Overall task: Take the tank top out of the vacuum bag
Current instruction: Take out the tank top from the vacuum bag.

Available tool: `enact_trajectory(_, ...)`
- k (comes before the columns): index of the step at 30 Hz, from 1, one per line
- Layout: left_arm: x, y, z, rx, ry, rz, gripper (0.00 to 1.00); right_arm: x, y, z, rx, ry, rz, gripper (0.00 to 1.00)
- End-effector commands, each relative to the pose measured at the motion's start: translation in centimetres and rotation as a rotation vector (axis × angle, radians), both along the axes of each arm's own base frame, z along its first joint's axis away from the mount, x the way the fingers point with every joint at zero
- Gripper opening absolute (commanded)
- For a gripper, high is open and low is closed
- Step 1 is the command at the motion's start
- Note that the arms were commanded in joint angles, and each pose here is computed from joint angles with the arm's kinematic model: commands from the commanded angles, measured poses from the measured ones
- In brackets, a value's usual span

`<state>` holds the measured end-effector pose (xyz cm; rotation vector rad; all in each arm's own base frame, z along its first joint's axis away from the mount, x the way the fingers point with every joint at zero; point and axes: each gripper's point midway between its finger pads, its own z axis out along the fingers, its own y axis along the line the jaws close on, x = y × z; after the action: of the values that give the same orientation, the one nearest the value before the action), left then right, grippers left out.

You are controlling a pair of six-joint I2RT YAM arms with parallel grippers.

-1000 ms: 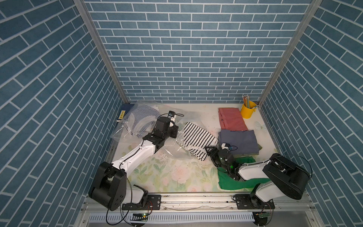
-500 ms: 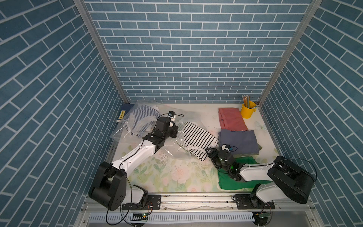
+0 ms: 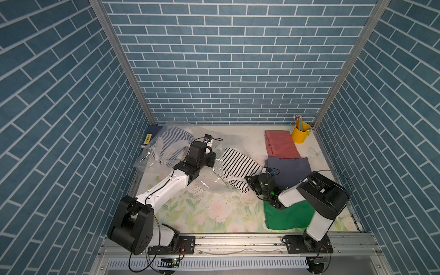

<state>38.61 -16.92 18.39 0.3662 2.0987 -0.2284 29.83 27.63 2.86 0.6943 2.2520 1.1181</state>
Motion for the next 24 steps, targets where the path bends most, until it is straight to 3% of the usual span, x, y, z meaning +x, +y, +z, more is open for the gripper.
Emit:
enact_trajectory(1, 0.1, 0.3, -0.1, 0.020, -0.005, 0.007, 0.00, 0.6, 0.2, 2.6, -0.118, -0.085, 0.077, 0.00)
enact_trajectory(6, 0.1, 0.5, 0.1, 0.019, -0.011, 0.014, 0.00, 1.7, 0.3, 7.8, -0.274, -0.213, 0.170, 0.00)
enact_trajectory(15, 1.0, 2.2, 0.7, -0.003, -0.019, 0.062, 0.00, 3.7, -0.3, 20.3, -0.419, -0.423, 0.270, 0.00)
enact_trajectory(24, 1.5, 3.7, 0.5, 0.019, -0.018, 0.105, 0.00, 3.4, -3.4, 28.9, -0.549, -0.497, 0.324, 0.00)
